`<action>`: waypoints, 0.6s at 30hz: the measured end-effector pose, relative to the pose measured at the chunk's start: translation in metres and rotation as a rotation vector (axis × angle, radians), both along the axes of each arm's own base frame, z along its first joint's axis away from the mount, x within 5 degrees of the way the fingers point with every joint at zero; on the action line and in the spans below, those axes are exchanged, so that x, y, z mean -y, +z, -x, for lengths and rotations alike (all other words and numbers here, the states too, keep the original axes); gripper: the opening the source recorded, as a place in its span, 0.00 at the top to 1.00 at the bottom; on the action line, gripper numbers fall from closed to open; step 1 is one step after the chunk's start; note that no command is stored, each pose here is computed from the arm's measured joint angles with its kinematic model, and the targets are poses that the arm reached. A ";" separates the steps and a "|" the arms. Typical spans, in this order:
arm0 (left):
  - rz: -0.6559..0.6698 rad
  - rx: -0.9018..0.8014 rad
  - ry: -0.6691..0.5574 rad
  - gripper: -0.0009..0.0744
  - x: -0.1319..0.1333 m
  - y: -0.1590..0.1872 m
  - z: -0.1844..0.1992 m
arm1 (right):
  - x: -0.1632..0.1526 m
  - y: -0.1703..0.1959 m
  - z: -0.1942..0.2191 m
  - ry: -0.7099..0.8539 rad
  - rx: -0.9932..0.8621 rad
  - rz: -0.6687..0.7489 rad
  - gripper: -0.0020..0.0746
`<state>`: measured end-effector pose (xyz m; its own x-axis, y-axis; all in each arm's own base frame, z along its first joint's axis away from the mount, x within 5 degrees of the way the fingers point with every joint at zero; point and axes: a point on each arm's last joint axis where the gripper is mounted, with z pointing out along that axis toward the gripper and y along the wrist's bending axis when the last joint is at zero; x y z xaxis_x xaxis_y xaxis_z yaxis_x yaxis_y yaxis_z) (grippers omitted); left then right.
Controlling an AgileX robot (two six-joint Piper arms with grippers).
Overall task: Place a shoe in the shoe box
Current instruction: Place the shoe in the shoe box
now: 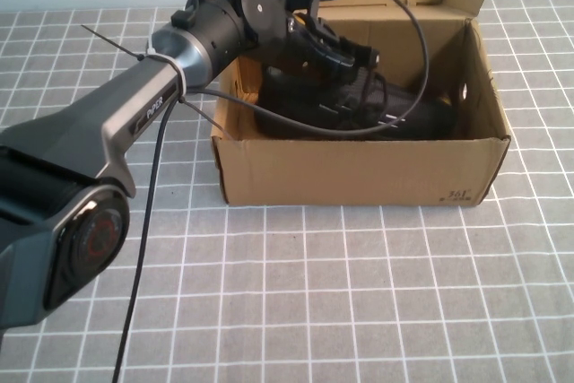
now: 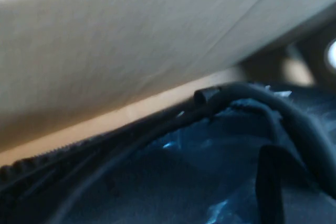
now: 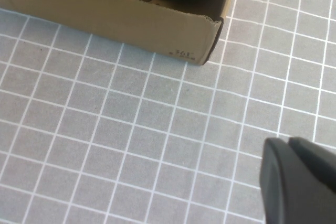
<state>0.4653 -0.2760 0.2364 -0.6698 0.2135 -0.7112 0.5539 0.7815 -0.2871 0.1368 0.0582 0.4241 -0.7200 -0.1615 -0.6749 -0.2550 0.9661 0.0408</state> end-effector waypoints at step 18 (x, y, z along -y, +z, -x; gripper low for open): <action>0.108 0.093 0.067 0.99 0.000 0.010 -0.010 | 0.000 -0.001 0.001 -0.001 -0.010 0.004 0.99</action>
